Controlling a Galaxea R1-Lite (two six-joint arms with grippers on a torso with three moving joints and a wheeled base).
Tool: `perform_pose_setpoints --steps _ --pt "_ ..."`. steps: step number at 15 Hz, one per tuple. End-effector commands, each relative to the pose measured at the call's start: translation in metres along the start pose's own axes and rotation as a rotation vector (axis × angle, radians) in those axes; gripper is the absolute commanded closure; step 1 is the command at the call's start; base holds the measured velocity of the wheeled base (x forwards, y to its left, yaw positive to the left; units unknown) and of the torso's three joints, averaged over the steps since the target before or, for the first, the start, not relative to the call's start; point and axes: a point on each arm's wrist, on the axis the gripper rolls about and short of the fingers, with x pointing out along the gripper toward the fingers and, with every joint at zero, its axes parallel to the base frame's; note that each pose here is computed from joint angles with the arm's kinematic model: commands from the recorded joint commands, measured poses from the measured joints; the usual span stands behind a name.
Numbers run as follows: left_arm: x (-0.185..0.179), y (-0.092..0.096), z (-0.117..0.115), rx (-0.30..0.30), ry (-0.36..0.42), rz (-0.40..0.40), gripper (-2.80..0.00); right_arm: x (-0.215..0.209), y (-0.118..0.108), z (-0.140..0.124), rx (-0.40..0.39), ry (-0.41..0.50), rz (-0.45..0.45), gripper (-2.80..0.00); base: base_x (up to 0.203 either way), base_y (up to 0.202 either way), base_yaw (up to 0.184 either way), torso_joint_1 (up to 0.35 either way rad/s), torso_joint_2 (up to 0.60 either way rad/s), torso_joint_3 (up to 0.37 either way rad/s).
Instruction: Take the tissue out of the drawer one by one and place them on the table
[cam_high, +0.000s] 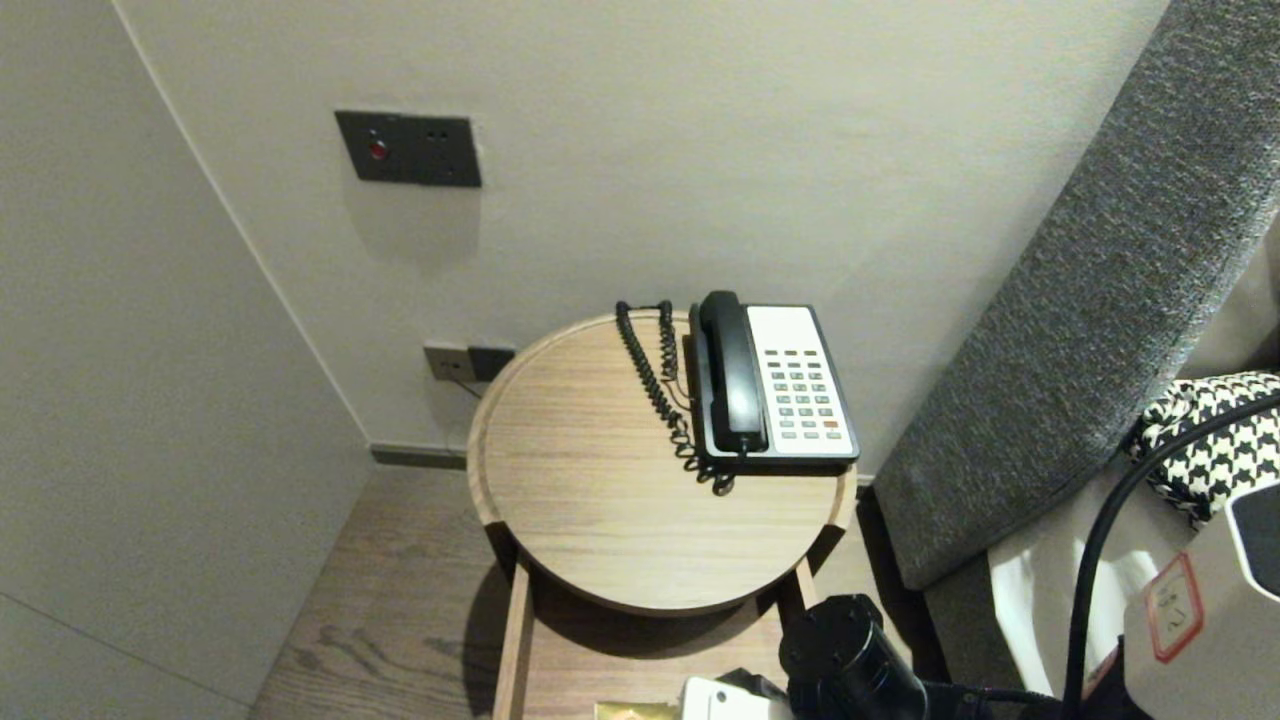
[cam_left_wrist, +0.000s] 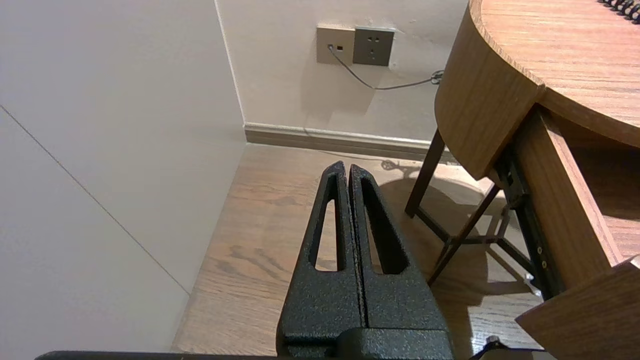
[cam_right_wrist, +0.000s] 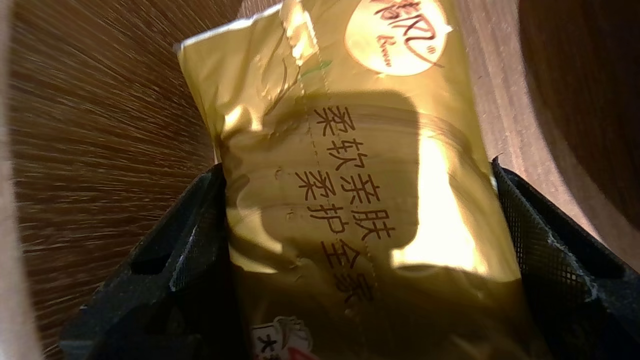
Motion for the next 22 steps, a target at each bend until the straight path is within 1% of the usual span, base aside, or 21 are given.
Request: perform_pose_setpoints --steps 1,4,5,9,14,22 --pt "0.0 0.0 0.0 0.0 -0.002 0.001 0.0 0.003 -0.001 -0.001 -0.001 0.003 0.003 -2.8 0.0 0.0 0.0 0.0 0.0 0.0" --pt "0.0 0.0 0.0 0.0 -0.003 0.001 0.0 0.003 -0.001 0.001 -0.002 -0.003 -0.001 -2.8 0.0 0.0 0.0 0.0 0.0 0.0" --pt "0.0 0.0 0.0 0.0 -0.002 0.001 0.0 0.002 -0.001 0.001 -0.001 -0.004 -0.003 0.0 0.0 0.0 0.0 0.0 0.0 0.0" --pt "0.0 0.0 0.0 0.0 -0.002 0.001 0.0 -0.001 -0.002 0.003 -0.006 -0.015 -0.009 0.0 0.0 0.0 0.0 0.0 0.0 0.0" --pt "0.0 0.0 0.0 0.001 -0.003 0.001 0.0 -0.015 -0.001 0.011 -0.01 -0.057 -0.027 0.0 0.0 0.0 0.0 0.0 0.0 0.0" --pt "0.0 0.0 0.0 0.0 -0.002 0.001 0.0 -0.032 -0.004 0.032 -0.011 -0.186 -0.072 0.0 0.0 0.0 0.0 0.0 0.0 0.0"
